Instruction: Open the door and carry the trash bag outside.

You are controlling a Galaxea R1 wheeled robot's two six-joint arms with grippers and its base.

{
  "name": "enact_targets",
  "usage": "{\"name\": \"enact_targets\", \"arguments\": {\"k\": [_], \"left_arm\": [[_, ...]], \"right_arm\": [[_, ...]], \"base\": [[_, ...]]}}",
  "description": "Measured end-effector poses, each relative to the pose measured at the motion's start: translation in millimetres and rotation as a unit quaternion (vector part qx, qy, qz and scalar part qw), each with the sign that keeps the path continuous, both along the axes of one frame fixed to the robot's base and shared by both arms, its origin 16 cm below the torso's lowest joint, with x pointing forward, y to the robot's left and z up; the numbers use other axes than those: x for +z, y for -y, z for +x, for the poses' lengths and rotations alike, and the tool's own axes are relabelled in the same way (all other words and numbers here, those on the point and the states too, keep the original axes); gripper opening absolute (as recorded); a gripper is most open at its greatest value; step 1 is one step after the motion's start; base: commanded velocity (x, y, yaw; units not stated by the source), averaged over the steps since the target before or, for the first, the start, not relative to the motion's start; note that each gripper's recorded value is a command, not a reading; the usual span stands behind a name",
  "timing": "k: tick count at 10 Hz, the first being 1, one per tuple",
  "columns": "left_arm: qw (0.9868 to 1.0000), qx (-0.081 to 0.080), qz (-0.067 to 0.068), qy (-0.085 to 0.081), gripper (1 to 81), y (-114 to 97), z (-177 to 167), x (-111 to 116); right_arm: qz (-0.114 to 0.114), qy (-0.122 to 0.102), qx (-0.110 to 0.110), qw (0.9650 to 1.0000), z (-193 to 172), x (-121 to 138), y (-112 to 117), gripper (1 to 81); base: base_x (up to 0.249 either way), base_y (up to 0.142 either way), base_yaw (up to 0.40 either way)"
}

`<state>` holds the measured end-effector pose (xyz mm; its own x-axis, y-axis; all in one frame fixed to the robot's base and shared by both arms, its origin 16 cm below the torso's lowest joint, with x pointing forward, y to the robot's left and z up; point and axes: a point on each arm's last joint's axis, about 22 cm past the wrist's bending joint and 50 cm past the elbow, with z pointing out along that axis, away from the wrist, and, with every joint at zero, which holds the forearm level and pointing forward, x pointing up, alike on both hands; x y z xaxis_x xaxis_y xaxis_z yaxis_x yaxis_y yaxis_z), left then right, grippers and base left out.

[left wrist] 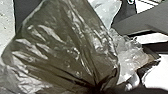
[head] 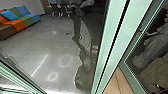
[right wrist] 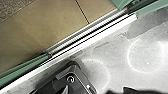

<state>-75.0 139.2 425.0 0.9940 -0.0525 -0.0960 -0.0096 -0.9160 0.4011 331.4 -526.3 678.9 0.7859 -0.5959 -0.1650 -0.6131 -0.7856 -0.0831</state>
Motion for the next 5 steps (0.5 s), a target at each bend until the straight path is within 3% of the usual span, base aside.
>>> {"name": "enact_targets", "arguments": {"k": [2, 5], "left_arm": [[1.0000, 0.000, 0.000, 0.000, 1.0, 0, 0, 0], [1.0000, 0.000, 0.000, 0.001, 1.0, 0, 0, 0]], "right_arm": [[0.035, -0.009, -0.002, 0.9993, -67, -28, -26, 81.1], [0.080, 0.002, 0.006, 0.9968, -149, -53, -63, 81.1]], "base": [[0.000, 0.000, 0.000], [0.000, 0.000, 0.000]]}}
